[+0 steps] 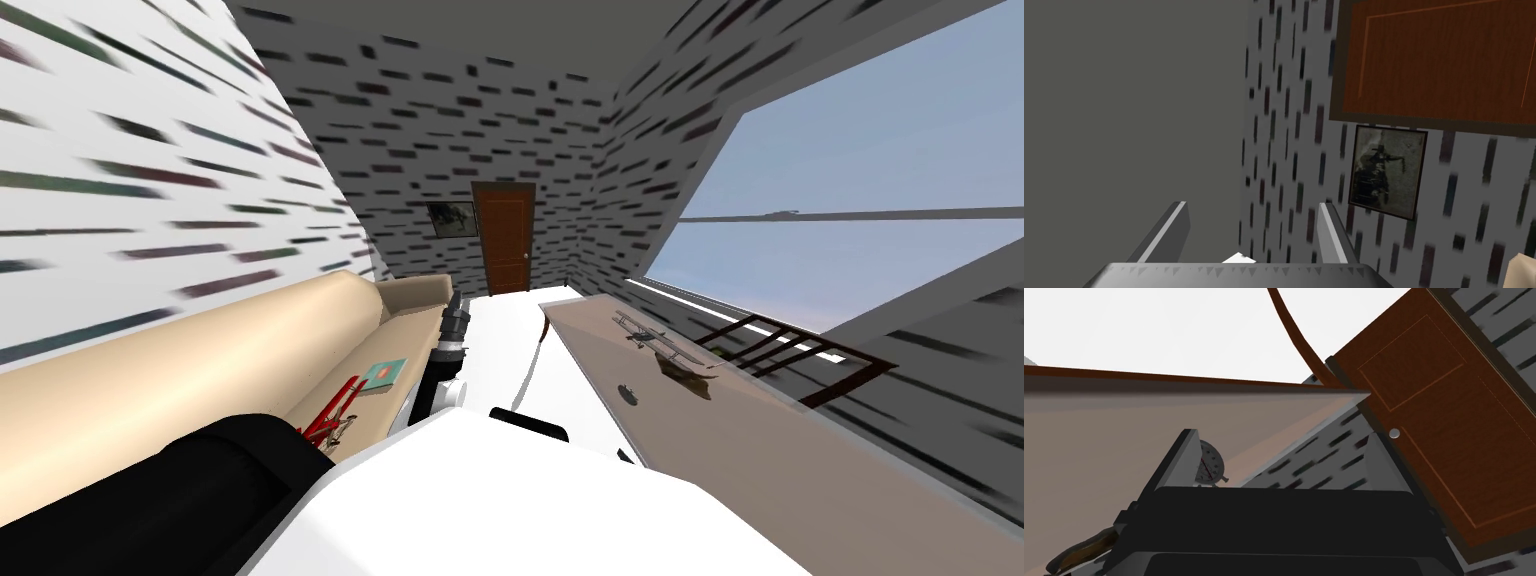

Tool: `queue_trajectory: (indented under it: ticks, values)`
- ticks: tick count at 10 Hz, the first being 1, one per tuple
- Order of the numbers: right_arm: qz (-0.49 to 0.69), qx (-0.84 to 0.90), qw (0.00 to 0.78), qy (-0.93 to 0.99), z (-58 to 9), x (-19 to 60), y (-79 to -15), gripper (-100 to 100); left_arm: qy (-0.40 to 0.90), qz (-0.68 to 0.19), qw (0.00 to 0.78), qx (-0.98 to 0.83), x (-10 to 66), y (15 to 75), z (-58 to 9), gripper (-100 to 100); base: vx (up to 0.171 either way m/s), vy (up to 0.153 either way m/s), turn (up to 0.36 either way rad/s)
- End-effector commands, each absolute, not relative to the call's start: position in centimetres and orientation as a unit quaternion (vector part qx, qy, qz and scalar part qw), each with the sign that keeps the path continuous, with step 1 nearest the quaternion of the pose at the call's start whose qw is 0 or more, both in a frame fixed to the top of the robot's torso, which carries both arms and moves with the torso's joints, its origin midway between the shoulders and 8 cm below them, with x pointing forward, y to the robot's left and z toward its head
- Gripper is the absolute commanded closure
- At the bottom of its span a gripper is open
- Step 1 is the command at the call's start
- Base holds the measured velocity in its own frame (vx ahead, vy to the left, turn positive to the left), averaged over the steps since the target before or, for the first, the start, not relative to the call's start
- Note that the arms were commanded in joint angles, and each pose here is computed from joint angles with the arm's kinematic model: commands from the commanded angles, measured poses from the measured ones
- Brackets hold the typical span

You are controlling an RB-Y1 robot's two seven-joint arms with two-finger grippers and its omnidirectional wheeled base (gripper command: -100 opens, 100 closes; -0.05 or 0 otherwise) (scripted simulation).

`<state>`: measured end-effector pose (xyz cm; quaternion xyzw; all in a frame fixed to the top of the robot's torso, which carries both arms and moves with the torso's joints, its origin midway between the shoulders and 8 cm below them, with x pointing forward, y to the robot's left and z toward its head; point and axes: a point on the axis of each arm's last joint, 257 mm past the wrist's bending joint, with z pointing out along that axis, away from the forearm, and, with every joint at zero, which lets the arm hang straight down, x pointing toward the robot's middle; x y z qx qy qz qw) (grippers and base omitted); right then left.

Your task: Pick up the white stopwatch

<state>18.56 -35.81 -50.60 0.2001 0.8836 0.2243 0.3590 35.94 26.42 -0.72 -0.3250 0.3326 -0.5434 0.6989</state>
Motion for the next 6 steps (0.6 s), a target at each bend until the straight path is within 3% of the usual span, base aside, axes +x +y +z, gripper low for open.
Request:
queue_trajectory:
  ticks: [1, 6]
  values:
    - [0.198, 0.175, 0.340, 0.903, -51.8, 16.7, -37.6, -100, 0.333, -0.543, 0.699, -0.325, 35.9, 26.4, -0.7, 0, 0.035, -0.021, 0.108]
    - [0.132, 0.104, 0.294, 0.941, -53.9, 13.0, -43.0, -100, 0.333, -0.543, 0.699, -0.325, 35.9, 26.4, -0.7, 0, 0.058, -0.029, 0.100]
